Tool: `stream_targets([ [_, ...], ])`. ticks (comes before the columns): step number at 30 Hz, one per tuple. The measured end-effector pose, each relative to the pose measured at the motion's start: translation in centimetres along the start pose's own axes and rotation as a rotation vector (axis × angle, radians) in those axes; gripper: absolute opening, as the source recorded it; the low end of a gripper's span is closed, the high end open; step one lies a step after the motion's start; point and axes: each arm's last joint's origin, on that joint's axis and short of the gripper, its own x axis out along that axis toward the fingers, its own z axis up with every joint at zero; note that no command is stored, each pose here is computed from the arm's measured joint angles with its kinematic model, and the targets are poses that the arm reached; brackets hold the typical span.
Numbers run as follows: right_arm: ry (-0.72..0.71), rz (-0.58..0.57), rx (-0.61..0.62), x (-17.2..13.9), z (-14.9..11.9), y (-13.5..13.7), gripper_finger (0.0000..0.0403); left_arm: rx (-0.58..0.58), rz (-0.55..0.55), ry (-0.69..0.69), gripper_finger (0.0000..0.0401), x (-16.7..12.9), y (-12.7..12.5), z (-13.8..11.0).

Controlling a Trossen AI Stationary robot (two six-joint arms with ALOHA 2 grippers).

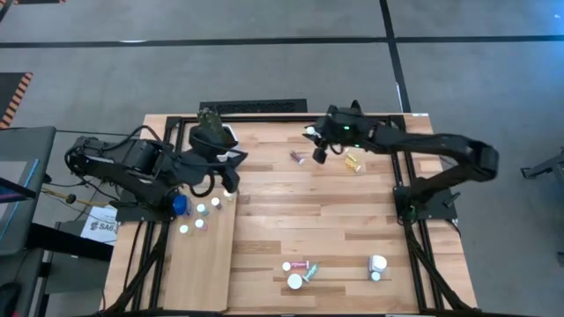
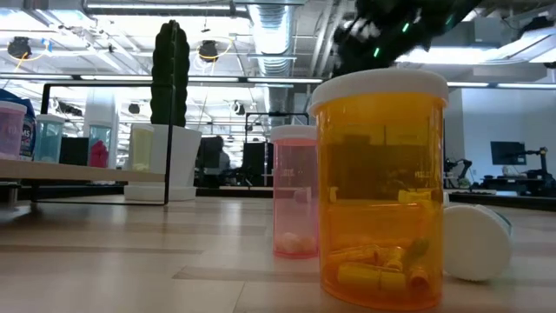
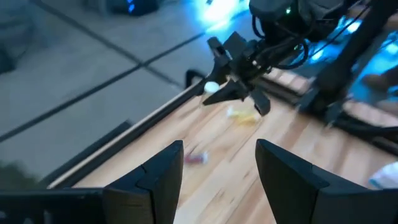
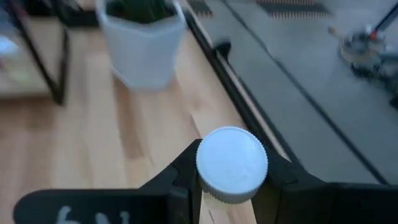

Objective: Pick and place medicine bottles onto shelf by color
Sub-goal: Put the yellow pill bottle on the shelf

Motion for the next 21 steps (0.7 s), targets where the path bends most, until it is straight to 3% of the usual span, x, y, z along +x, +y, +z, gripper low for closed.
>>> stream_targets([
  [7,-0.192,0.093,0.074,-5.8,3.3,2.4,0.0113,0.034,-0.103,-0.050,0.0187,1.9,-2.3,0.6],
  [12,-0.283,0.196,0.189,-8.8,4.6,4.2,0.0113,0.134,-0.117,-0.051,0.0187,4.2,-4.2,0.1],
  [21,-0.241,0.351,0.269,-13.0,7.0,6.2,0.0114,0.203,-0.223,-0.097,0.0210,10.1,-7.7,-0.4],
])
